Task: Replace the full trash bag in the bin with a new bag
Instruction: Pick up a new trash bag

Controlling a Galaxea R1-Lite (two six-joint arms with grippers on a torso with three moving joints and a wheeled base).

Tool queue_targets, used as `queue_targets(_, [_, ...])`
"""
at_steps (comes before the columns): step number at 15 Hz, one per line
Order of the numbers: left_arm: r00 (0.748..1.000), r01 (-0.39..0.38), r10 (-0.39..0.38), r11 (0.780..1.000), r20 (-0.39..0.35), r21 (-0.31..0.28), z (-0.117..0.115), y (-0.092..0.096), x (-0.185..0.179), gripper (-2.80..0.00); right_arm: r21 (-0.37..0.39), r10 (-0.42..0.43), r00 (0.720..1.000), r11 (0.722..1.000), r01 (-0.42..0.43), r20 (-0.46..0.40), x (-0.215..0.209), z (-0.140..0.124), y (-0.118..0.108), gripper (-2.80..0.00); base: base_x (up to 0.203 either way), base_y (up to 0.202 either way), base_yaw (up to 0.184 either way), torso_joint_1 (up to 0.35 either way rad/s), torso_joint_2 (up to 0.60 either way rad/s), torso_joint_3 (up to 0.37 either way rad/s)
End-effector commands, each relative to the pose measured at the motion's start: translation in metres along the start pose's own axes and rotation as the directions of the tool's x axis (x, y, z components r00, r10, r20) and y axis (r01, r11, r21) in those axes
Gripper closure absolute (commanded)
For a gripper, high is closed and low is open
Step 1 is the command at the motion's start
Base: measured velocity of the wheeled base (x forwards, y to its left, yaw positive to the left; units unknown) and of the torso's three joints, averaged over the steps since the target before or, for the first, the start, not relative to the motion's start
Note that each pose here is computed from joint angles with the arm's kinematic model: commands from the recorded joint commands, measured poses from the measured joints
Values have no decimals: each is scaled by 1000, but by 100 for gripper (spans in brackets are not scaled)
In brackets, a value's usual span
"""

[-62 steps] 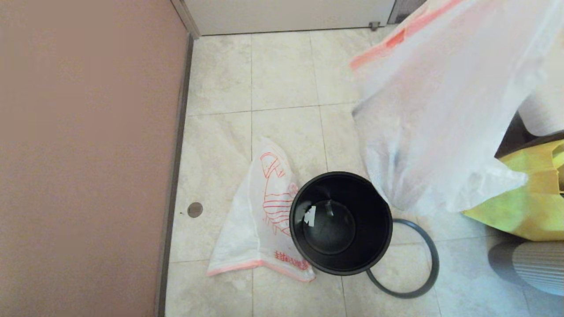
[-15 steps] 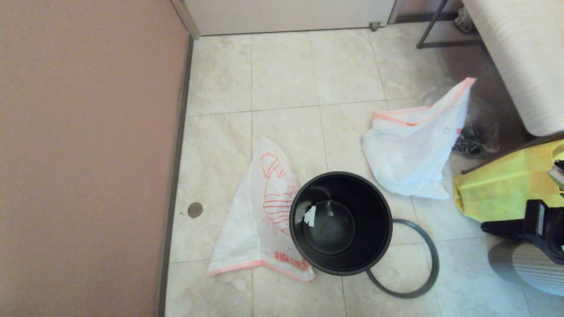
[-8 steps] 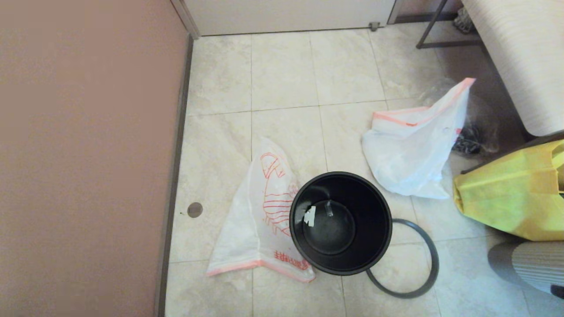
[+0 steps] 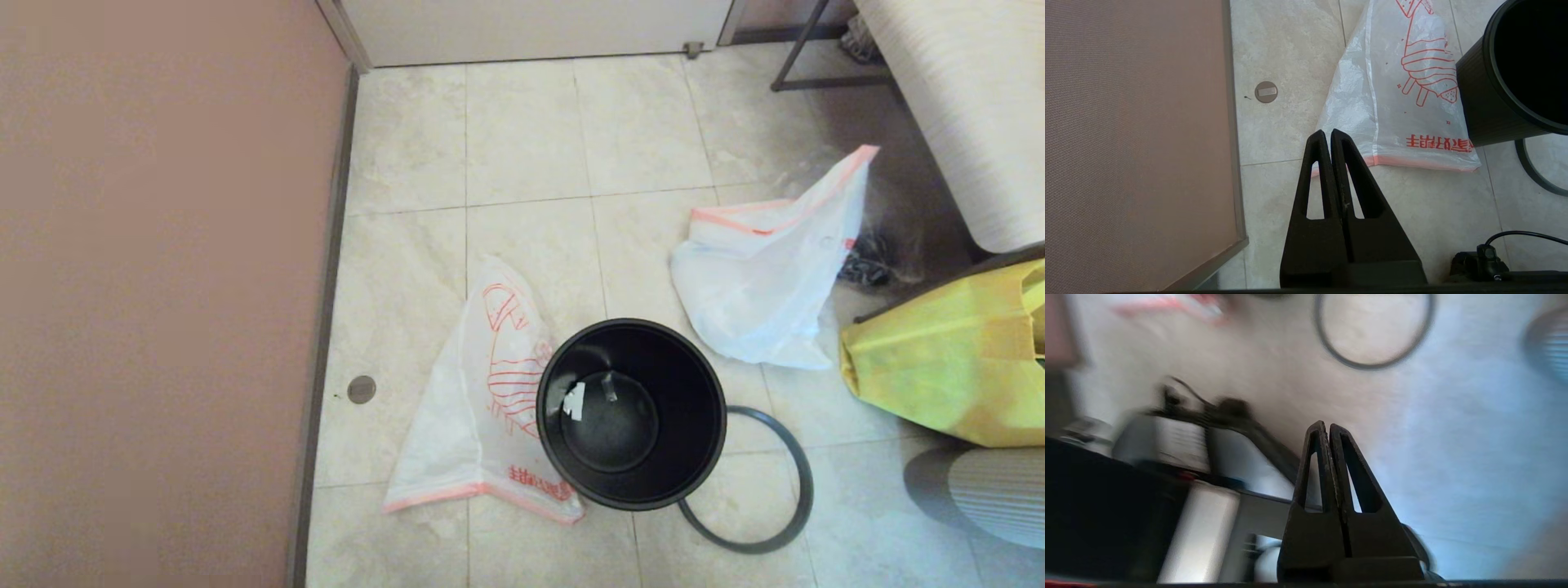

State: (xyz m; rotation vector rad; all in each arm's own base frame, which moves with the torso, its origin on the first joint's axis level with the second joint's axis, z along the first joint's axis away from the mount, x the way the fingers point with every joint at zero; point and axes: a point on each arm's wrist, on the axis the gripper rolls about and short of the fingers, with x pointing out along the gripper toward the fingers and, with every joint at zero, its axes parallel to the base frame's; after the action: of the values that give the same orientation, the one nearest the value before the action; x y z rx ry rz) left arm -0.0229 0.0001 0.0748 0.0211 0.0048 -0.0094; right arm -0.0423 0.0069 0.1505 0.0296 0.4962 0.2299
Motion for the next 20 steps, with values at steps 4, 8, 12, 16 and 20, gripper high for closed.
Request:
queue_targets(4, [1000,0,0,1000,-1,0,0,0,0,0,-63,-86,991,994,92,102,19,-29,-6,0,0,0,0,0,0,0])
queue_targets(8, [1000,0,0,1000,-1,0,0,0,0,0,-131,-130,967,978,161,218,33,-52,-11,0,0,0,0,0,0,0])
queue_targets(12, [1000,0,0,1000,0,0,0,0,0,0,-134,-122,954,977,163,275,33,-60,-11,0,0,0,0,0,0,0])
queue_targets(16, [1000,0,0,1000,-1,0,0,0,0,0,-141,-141,907,967,212,396,41,-56,-14,0,0,0,0,0,0,0])
queue_targets(20, [1000,0,0,1000,-1,0,0,0,0,0,-128,-150,881,965,230,449,44,-54,-15,0,0,0,0,0,0,0])
